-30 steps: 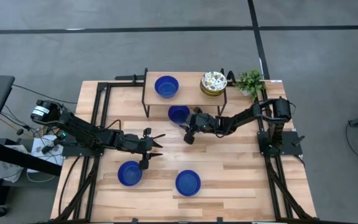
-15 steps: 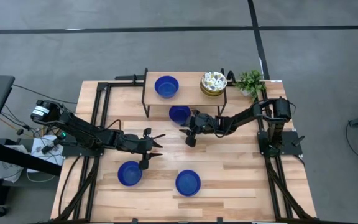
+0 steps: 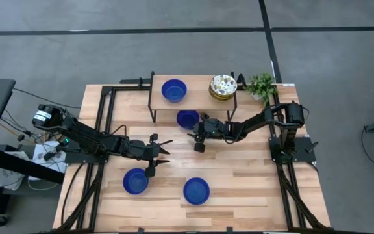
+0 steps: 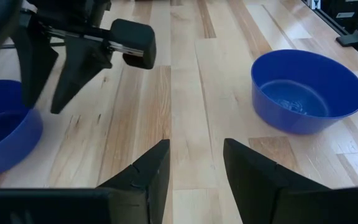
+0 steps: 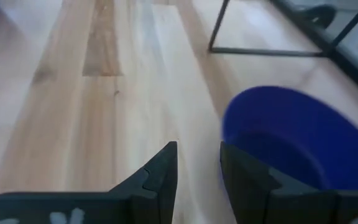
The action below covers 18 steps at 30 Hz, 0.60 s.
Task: Pick & Place Mini bowls
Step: Stack the blue bowl on the blue bowl on the shelf
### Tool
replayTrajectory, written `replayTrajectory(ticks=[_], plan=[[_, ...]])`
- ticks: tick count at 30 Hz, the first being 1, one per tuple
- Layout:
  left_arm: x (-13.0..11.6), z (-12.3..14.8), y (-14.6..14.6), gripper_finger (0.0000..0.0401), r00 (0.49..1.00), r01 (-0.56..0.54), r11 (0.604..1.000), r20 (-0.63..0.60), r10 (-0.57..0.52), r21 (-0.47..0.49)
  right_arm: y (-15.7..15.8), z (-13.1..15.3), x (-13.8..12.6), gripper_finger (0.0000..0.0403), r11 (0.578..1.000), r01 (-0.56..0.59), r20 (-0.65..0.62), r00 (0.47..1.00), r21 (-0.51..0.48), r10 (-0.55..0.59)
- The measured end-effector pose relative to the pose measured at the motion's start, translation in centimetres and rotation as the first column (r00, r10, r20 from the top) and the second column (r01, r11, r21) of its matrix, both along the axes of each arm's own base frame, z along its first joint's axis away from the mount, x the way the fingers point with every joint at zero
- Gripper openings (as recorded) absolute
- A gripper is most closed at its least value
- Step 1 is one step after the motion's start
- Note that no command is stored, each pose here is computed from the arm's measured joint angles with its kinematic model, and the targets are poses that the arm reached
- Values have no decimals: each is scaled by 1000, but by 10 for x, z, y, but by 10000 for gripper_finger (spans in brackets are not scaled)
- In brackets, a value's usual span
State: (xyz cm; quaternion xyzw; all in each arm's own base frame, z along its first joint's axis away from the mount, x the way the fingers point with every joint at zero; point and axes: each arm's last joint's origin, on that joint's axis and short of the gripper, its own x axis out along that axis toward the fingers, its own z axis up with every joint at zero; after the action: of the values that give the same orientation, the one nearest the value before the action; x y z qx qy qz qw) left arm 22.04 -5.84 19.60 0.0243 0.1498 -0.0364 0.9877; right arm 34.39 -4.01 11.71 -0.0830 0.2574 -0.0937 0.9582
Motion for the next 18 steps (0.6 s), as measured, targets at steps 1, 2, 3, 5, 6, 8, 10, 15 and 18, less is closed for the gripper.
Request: replayTrajectory(ticks=[1,2,3,5,6,8,10,15,18], plan=[[0,0,0,149,1000,0,1000,0,0,0,0,1,0,113,1000,3,5,1000,-15,-3],[0,0,0,149,1000,0,1000,0,0,0,-1,2,1,113,1000,6,11,1000,-29,-6],[0,0,0,149,1000,0,1000,0,0,0,-1,2,1,113,999,13,16,1000,-38,-13],[0,0,0,149,1000,0,1000,0,0,0,-2,2,1,113,999,19,17,1000,-40,-19],[0,0,0,149,1000,0,1000,0,0,0,-3,2,1,113,999,22,14,1000,-40,-22],[0,0,0,149,1000,0,1000,0,0,0,-5,0,-1,113,999,24,-4,1000,-38,-24],[0,0,0,149,1000,0,1000,0,0,0,-6,-3,-2,113,999,22,-41,999,-39,-24],[0,0,0,149,1000,0,1000,0,0,0,-8,-10,-7,113,998,1,-138,990,-65,-10],[0,0,0,149,1000,0,1000,0,0,0,-10,-10,-8,113,998,3,-146,989,-65,-13]])
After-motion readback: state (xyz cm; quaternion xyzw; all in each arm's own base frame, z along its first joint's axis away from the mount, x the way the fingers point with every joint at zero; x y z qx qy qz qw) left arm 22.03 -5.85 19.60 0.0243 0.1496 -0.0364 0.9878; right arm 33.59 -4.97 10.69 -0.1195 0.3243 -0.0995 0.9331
